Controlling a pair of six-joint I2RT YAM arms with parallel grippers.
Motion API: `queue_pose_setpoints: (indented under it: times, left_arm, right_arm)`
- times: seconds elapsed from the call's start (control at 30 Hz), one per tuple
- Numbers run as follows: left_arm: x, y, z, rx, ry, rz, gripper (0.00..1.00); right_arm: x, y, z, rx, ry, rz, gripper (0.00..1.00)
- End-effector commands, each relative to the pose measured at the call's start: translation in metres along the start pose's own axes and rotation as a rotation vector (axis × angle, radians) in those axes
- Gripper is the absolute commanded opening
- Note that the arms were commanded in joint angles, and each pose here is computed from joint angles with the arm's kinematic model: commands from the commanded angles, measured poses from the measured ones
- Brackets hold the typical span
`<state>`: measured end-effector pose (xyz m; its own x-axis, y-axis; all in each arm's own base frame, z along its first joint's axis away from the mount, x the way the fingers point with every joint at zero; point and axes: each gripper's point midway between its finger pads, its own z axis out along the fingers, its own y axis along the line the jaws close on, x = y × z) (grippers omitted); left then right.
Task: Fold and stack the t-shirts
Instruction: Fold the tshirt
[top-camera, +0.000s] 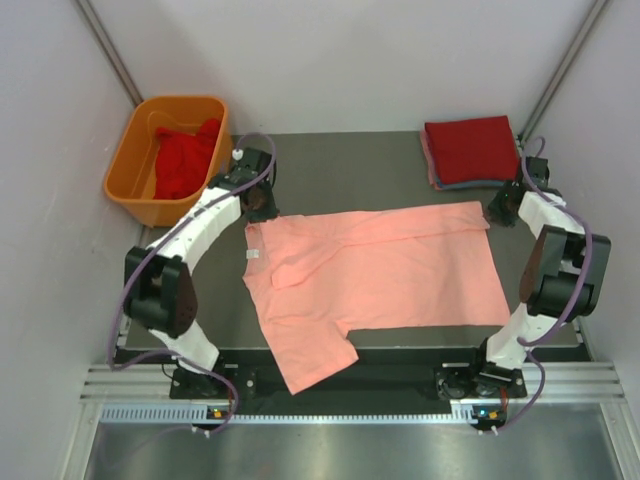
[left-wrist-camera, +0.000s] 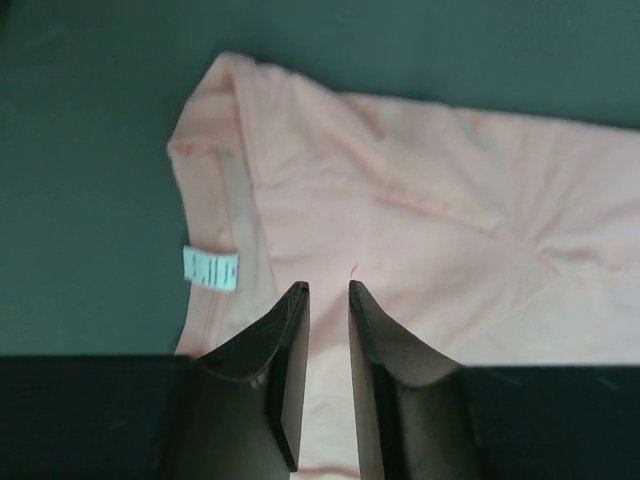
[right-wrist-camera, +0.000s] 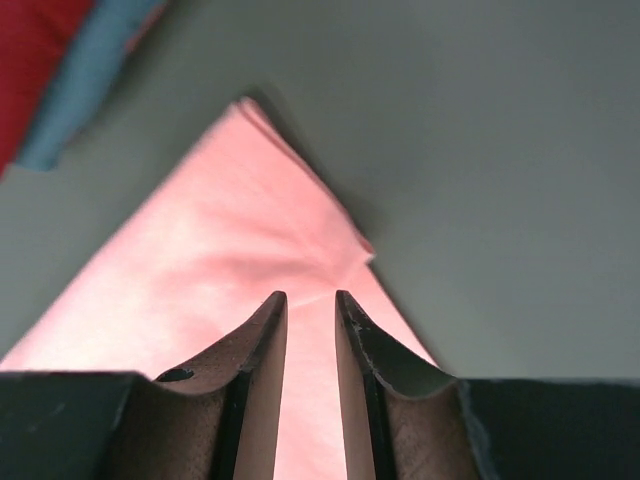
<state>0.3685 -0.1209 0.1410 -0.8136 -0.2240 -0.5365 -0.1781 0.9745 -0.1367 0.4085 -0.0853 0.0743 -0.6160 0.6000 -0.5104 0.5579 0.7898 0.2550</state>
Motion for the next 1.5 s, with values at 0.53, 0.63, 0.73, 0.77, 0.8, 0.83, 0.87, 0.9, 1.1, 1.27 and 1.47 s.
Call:
queue_pose_setpoints:
  times: [0.53, 0.63, 0.73, 0.77, 0.8, 0.83, 0.87, 0.9, 1.1, 1.27, 1.47]
  left_arm:
    - [-0.028, 0.066, 0.152, -0.306, 0.141, -0.092, 0.16]
    - [-0.030, 0.069, 0.151, -0.321, 0.146, -0.092, 0.16]
    - [-0.048, 0.060, 0.137, -0.276, 0.105, -0.088, 0.16]
    - [-0.054, 0.057, 0.131, -0.258, 0.087, -0.084, 0.17]
    - [-0.067, 0.051, 0.119, -0.225, 0.055, -0.071, 0.18]
    - [-0.077, 0.043, 0.111, -0.185, 0.030, -0.065, 0.18]
    - [-0.088, 0.037, 0.097, -0.157, -0.002, -0.058, 0.20]
    - [-0.094, 0.034, 0.088, -0.137, -0.018, -0.038, 0.21]
    - [-0.103, 0.019, 0.053, -0.028, -0.082, -0.007, 0.36]
    - [-0.078, 0.014, 0.079, 0.026, -0.015, 0.011, 0.37]
    - [-0.039, 0.016, 0.115, 0.013, 0.145, 0.005, 0.27]
  right_arm:
    - [-0.017, 0.006, 0.057, -0.010, -0.049, 0.037, 0.21]
    - [-0.022, 0.011, 0.051, -0.019, -0.051, 0.033, 0.22]
    - [-0.030, 0.022, 0.029, -0.016, -0.080, 0.010, 0.24]
    - [-0.036, 0.028, 0.015, -0.027, -0.103, 0.009, 0.25]
    - [-0.034, 0.037, 0.007, -0.051, -0.100, 0.003, 0.26]
    - [-0.031, 0.040, 0.000, -0.059, -0.091, 0.002, 0.28]
    - [-0.034, 0.047, -0.014, -0.079, -0.109, 0.017, 0.29]
    - [-0.018, 0.061, -0.019, -0.132, -0.077, 0.001, 0.31]
    - [0.061, 0.142, -0.061, -0.342, -0.023, -0.098, 0.40]
    - [0.124, 0.211, -0.091, -0.543, 0.039, -0.068, 0.42]
    - [0.211, 0.273, -0.119, -0.713, 0.170, -0.013, 0.50]
